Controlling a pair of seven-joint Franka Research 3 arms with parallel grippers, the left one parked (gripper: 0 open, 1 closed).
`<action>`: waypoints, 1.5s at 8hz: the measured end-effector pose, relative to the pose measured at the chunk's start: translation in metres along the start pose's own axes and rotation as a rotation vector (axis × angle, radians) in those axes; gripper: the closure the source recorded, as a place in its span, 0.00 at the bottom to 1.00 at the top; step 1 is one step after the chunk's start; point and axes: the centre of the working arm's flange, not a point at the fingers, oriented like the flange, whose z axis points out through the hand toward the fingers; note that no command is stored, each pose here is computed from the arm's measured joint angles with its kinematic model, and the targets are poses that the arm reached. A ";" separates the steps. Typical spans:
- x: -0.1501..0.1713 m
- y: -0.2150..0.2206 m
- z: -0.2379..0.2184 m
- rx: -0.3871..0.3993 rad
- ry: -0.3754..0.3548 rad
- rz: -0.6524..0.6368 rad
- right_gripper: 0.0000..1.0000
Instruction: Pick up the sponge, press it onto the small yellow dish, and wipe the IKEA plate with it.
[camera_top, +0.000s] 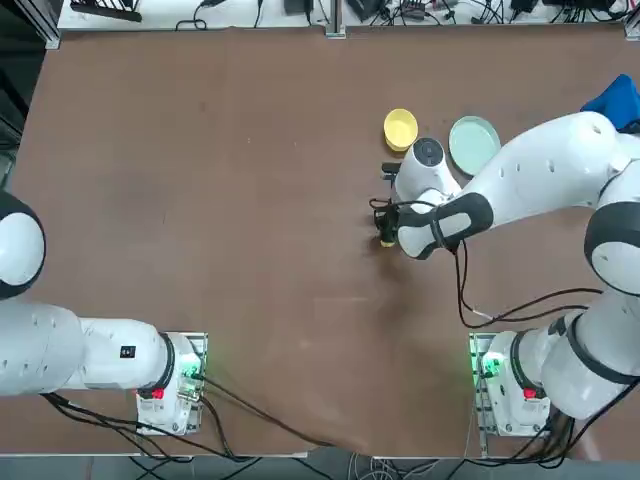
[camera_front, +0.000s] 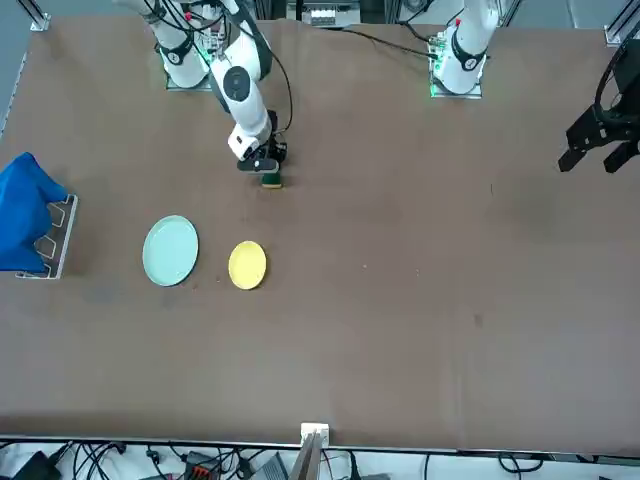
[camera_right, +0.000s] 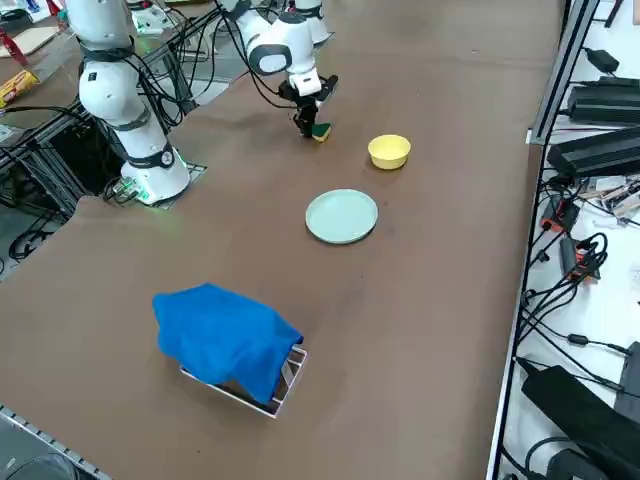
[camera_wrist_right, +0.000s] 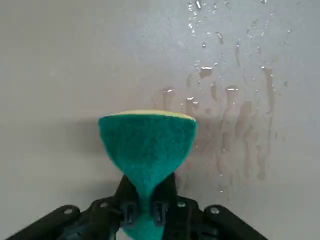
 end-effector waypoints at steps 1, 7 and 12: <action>0.000 0.000 0.000 0.000 0.000 -0.001 0.80; 0.006 -0.003 -0.007 0.015 0.019 0.003 0.00; 0.015 -0.008 -0.033 0.044 0.061 0.008 0.00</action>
